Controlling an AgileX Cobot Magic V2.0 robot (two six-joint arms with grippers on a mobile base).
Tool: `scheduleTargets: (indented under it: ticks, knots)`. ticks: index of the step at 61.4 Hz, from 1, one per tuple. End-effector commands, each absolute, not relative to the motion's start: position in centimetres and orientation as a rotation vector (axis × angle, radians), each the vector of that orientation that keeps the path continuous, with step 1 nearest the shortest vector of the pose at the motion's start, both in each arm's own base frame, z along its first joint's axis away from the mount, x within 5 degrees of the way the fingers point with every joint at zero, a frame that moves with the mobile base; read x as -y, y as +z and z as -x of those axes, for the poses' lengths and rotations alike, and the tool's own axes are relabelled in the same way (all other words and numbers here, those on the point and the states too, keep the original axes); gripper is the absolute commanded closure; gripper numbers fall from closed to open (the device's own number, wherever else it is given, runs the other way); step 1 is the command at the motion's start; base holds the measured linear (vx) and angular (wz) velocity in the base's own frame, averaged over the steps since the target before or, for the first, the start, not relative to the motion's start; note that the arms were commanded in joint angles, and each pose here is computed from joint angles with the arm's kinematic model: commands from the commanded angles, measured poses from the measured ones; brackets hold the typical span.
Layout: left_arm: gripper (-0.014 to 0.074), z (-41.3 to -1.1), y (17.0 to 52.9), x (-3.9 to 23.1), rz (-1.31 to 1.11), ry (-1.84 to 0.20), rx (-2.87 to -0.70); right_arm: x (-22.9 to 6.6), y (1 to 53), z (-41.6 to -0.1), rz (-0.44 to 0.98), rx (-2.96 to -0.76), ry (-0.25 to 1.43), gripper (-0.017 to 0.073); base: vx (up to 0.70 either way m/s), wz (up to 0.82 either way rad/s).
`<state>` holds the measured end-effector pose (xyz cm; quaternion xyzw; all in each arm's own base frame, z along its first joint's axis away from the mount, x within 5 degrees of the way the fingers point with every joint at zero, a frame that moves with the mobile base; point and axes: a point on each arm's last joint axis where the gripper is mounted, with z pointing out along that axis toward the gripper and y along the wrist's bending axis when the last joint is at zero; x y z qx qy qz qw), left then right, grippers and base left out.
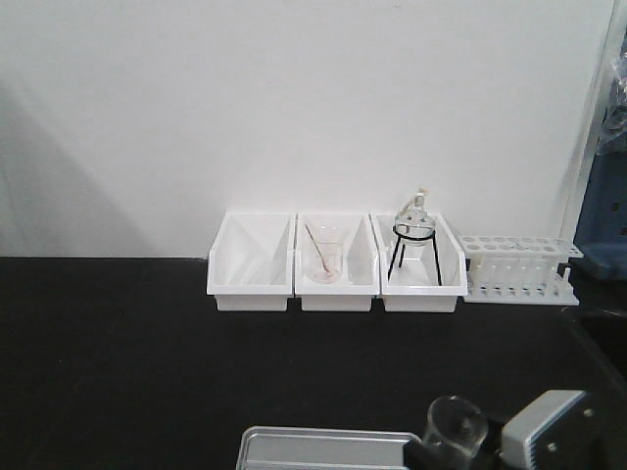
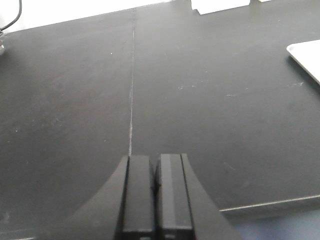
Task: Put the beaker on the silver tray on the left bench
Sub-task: 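Lower the beaker onto the silver tray with the right gripper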
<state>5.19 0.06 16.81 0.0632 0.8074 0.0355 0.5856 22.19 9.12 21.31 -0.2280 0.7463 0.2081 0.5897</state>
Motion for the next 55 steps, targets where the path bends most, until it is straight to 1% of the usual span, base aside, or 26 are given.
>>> scheduleTargets:
  ticks: [1, 5, 10, 24, 37, 45, 55]
  knots:
    - [0.0592, -5.4, 16.9, 0.1, -0.149, 0.072, -1.813, -10.5, 20.3, -24.0, 0.607, -1.572, 0.55, 0.0571, 0.0, 0.0]
    - [0.0592, -5.4, 16.9, 0.1, -0.149, 0.072, -1.813, -10.8, 18.5, -25.1, 0.62, -1.595, 0.563, 0.0571, 0.0, 0.0]
    - [0.0592, -5.4, 16.9, 0.1, -0.149, 0.072, -1.813, -11.4, 16.3, -26.8, 0.605, -1.61, 0.608, 0.0571, 0.0, 0.0]
    - [0.0592, -5.4, 16.9, 0.1, -0.149, 0.072, -1.813, -12.5, 13.5, -30.5, 0.601, -1.621, 0.629, 0.057, 0.0, 0.0]
    - [0.0592, -5.4, 16.9, 0.1, -0.149, 0.072, -1.813, -13.0, 11.8, -32.7, 0.611, -1.636, 0.612, 0.0557, 0.0, 0.0]
    - [0.0592, -5.4, 16.9, 0.1, -0.149, 0.072, -1.813, -13.0, 11.4, -33.1, 0.621, -1.663, 0.595, 0.0516, 0.0, 0.0]
    - [0.0592, -5.4, 16.9, 0.1, -0.149, 0.072, -1.813, -12.9, 11.2, -33.1, 0.627, -1.691, 0.583, 0.0406, 0.0, 0.0]
